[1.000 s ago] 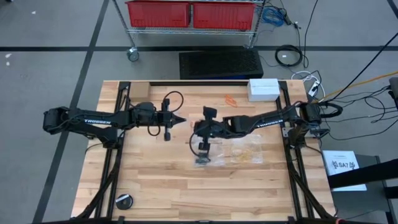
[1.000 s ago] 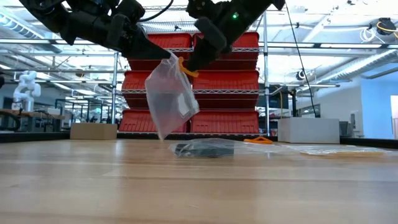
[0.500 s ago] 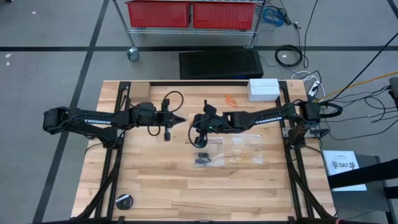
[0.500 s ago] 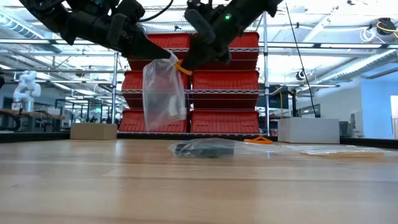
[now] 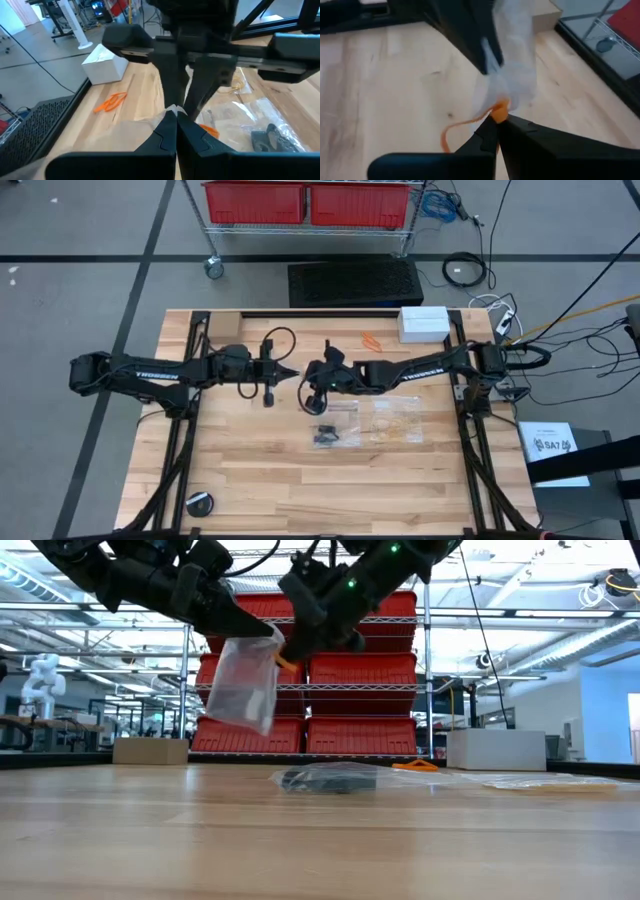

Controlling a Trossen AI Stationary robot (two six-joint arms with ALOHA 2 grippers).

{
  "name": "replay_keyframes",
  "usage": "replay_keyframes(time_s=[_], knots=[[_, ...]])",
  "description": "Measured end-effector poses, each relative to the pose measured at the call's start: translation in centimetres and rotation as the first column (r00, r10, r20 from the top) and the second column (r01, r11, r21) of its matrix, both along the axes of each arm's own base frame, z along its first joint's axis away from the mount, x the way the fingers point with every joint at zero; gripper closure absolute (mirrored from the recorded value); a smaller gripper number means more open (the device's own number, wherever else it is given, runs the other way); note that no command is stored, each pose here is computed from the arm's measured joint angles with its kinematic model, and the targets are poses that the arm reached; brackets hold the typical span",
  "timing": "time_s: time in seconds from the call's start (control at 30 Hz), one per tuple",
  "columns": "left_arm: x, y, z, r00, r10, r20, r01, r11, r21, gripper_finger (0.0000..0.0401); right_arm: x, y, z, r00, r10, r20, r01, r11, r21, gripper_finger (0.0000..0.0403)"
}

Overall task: Sort rubber bands
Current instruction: Put the orange rubber band into the open transparent zip bag

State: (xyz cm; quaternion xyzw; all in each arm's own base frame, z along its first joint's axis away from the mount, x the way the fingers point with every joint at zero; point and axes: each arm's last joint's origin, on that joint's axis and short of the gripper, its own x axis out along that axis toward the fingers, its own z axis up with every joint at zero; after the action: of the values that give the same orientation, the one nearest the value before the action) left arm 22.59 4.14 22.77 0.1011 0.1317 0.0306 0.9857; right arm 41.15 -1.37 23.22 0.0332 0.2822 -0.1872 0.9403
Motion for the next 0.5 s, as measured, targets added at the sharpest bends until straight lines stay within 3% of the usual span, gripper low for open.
replay_keyframes(time_s=[0.3,0.5], knots=[[0.00,-0.01,-0.01,1.000,-0.001,-0.001,0.001,1.000,-0.001,0.0401,0.67,-0.71,0.20,0.997,-0.037,0.064,0.043,0.994,-0.101,0.0403],[-0.02,-0.01,-0.08,1.000,-0.003,-0.008,0.003,1.000,-0.003,0.0401,0.97,-1.04,0.18,0.995,0.077,0.063,-0.069,0.990,-0.119,0.0403]])
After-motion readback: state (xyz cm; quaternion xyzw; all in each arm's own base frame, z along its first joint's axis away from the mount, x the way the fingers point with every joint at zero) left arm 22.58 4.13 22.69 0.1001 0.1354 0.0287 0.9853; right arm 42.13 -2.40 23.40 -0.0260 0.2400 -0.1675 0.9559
